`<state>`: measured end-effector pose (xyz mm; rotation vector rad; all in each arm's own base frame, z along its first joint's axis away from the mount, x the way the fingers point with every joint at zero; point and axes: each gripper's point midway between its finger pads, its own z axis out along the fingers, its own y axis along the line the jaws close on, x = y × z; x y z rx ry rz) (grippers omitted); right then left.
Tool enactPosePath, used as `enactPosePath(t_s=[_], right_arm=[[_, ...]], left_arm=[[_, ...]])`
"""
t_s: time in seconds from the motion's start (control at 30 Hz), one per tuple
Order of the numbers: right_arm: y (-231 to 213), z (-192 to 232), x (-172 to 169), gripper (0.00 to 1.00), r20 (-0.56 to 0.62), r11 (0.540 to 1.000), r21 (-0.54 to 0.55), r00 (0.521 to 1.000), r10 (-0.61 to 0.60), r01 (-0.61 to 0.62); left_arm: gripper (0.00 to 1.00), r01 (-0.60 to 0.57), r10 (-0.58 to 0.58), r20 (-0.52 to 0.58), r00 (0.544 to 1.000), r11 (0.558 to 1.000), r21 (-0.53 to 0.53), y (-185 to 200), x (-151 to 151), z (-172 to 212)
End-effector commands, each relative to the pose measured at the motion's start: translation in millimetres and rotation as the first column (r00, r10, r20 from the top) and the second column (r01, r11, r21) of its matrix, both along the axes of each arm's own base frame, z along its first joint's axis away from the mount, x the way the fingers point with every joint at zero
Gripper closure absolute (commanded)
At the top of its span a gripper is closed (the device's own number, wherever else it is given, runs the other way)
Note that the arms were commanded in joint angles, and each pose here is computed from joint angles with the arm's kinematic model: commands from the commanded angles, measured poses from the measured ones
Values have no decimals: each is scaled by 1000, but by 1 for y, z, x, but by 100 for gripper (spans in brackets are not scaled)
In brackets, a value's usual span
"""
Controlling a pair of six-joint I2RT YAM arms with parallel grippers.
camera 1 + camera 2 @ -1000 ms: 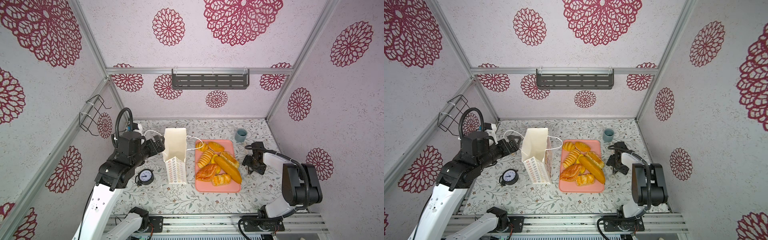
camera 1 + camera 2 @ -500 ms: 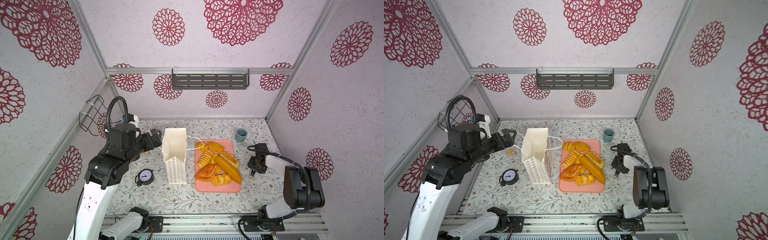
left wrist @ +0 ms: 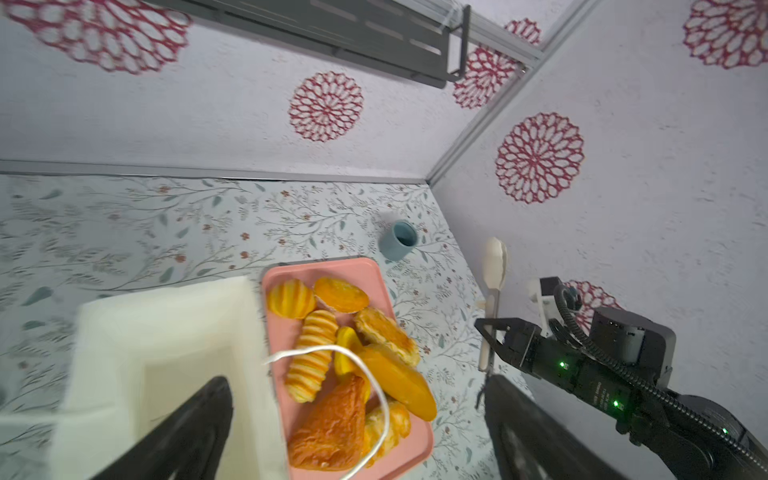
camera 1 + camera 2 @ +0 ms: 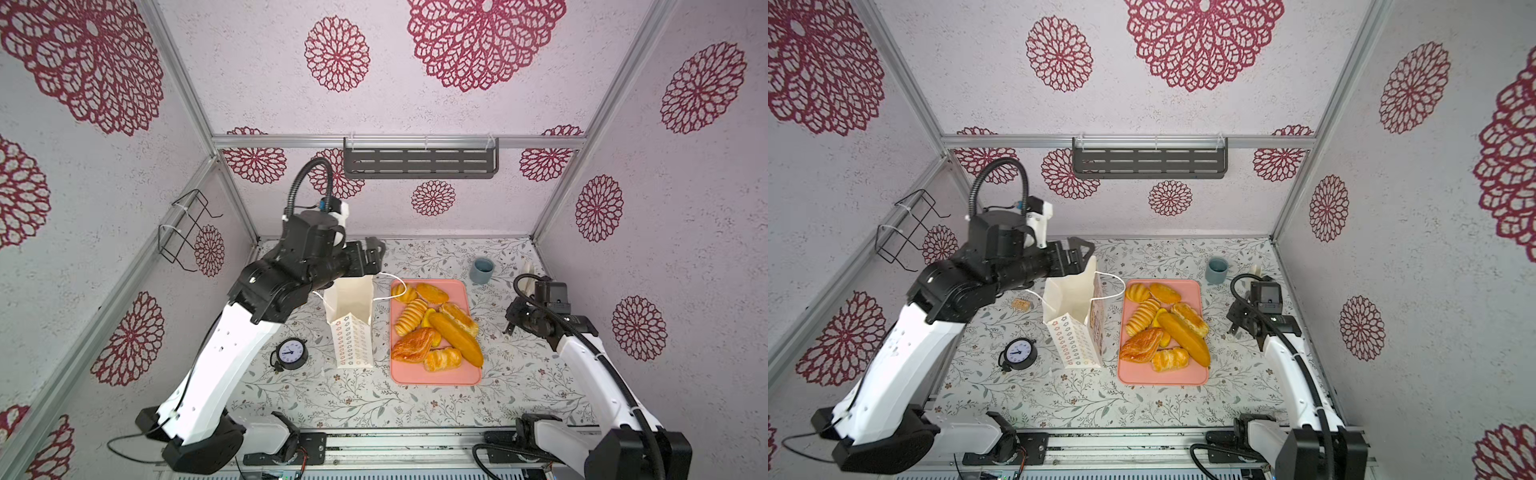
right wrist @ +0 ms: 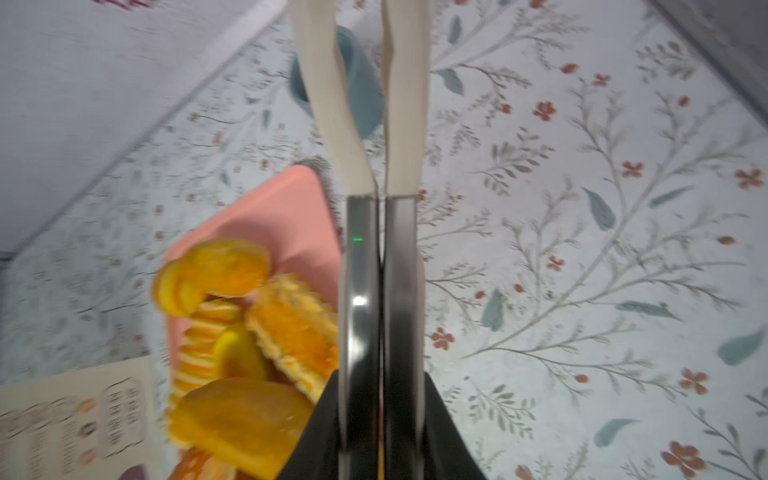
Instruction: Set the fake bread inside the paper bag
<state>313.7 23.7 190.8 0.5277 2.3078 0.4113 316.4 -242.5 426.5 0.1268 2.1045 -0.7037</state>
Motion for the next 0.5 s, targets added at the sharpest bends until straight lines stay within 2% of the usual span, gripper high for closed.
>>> enactPosePath(t_s=[0.0,0.13,0.23,0.33,0.47], right_arm=[[52,75,1,80,229,957,152,951,207,-245],[90,136,-15,81,407,866,224,850,334,-447],[107,174,-30,82,505,798,240,773,383,-552],[117,204,-44,82,587,738,246,703,402,-628],[126,232,-55,82,659,666,258,632,409,-700]], left_arm=[[3,152,-149,34,988,978,-140,-55,7,18],[3,262,-262,30,965,942,-208,-101,13,13],[3,351,-349,53,936,903,-248,-129,9,12],[3,435,-435,72,897,845,-312,-153,3,11],[3,520,-516,118,848,773,-363,-176,-6,14]])
